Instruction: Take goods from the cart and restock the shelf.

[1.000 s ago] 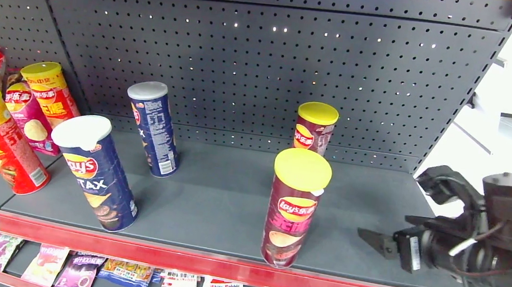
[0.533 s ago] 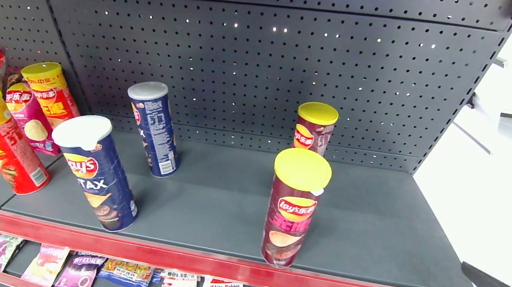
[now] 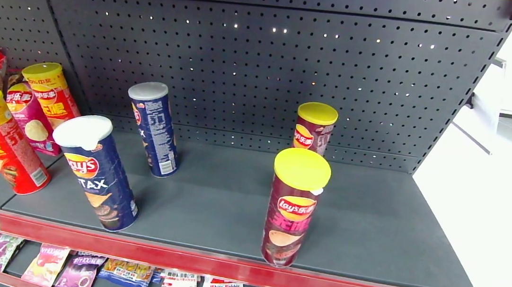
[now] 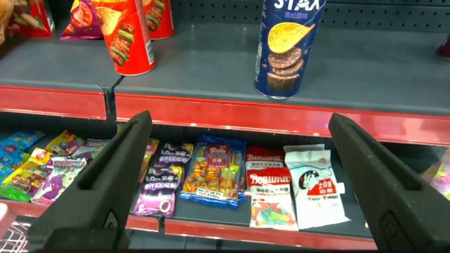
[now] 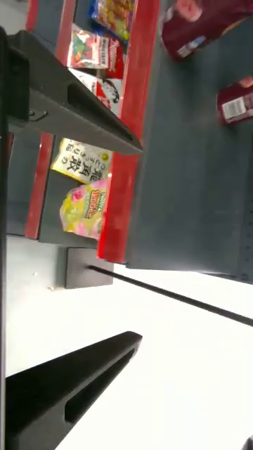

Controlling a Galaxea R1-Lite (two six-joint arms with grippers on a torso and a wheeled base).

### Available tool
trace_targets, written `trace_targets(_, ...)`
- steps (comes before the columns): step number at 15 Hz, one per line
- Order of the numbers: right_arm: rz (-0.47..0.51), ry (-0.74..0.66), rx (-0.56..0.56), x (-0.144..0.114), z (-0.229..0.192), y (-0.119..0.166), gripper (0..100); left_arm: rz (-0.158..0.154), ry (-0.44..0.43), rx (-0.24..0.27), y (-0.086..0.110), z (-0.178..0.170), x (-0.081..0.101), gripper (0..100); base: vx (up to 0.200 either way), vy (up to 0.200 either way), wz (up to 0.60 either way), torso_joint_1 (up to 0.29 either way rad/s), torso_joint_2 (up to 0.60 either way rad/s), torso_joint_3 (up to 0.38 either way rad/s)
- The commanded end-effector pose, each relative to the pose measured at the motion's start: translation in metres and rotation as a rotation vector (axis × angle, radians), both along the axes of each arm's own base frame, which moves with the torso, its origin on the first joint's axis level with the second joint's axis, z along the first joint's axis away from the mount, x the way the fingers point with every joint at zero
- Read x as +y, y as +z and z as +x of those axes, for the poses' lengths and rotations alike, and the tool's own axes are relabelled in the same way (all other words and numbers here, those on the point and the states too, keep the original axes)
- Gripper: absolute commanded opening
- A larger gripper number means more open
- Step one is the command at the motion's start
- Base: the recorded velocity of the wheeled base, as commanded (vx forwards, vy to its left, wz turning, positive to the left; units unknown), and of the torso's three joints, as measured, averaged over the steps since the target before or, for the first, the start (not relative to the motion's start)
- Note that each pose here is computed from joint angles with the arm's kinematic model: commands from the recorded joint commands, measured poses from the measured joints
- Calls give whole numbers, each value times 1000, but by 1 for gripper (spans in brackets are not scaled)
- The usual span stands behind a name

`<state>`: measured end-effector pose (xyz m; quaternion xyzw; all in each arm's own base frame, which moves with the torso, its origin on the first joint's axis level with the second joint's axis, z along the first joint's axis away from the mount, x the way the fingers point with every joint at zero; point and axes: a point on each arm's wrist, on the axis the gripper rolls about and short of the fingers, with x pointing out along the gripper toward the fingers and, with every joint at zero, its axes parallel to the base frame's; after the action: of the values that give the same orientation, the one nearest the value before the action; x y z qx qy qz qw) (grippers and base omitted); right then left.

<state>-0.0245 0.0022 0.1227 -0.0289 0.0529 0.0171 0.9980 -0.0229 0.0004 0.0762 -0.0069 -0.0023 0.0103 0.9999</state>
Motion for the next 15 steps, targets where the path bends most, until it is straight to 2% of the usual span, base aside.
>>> trace_targets(1, -3, -12, -10, 0, -3, -25, 100, -2, 1, 0, 0, 0, 0, 100, 0, 0, 0, 0, 0, 0)
trace_targets(2, -17, -5, -11, 0, 2, -37, 100, 0, 1, 0, 0, 0, 0, 100, 0, 0, 0, 0, 0, 0)
trace_targets(4, 3, 63, -53, 0, 3, -39, 100, 0, 1, 0, 0, 0, 0, 100, 0, 0, 0, 0, 0, 0)
trace_targets(6, -47, 84, -97, 0, 0, -40, 100, -2, 1, 0, 0, 0, 0, 100, 0, 0, 0, 0, 0, 0)
trace_targets(7, -50, 68, -118, 0, -1, -40, 100, 0, 1, 0, 0, 0, 0, 100, 0, 0, 0, 0, 0, 0)
trace_targets(9, 30, 15, -123, -1, -1, -40, 100, -2, 1, 0, 0, 0, 0, 100, 0, 0, 0, 0, 0, 0)
trace_targets(10, 1, 21, -124, -1, -1, -40, 100, 0, 1, 0, 0, 0, 0, 100, 0, 0, 0, 0, 0, 0)
trace_targets(12, 27, 22, -124, -1, -1, -40, 100, 0, 1, 0, 0, 0, 0, 100, 0, 0, 0, 0, 0, 0)
trace_targets(13, 8, 5, -127, -1, -1, -40, 100, -2, 1, 0, 0, 0, 0, 100, 0, 0, 0, 0, 0, 0)
trace_targets(14, 8, -68, -127, -3, 0, -40, 100, -2, 1, 0, 0, 0, 0, 100, 0, 0, 0, 0, 0, 0)
trace_targets(15, 47, -124, -128, -4, -1, -40, 100, -2, 1, 0, 0, 0, 0, 100, 0, 0, 0, 0, 0, 0)
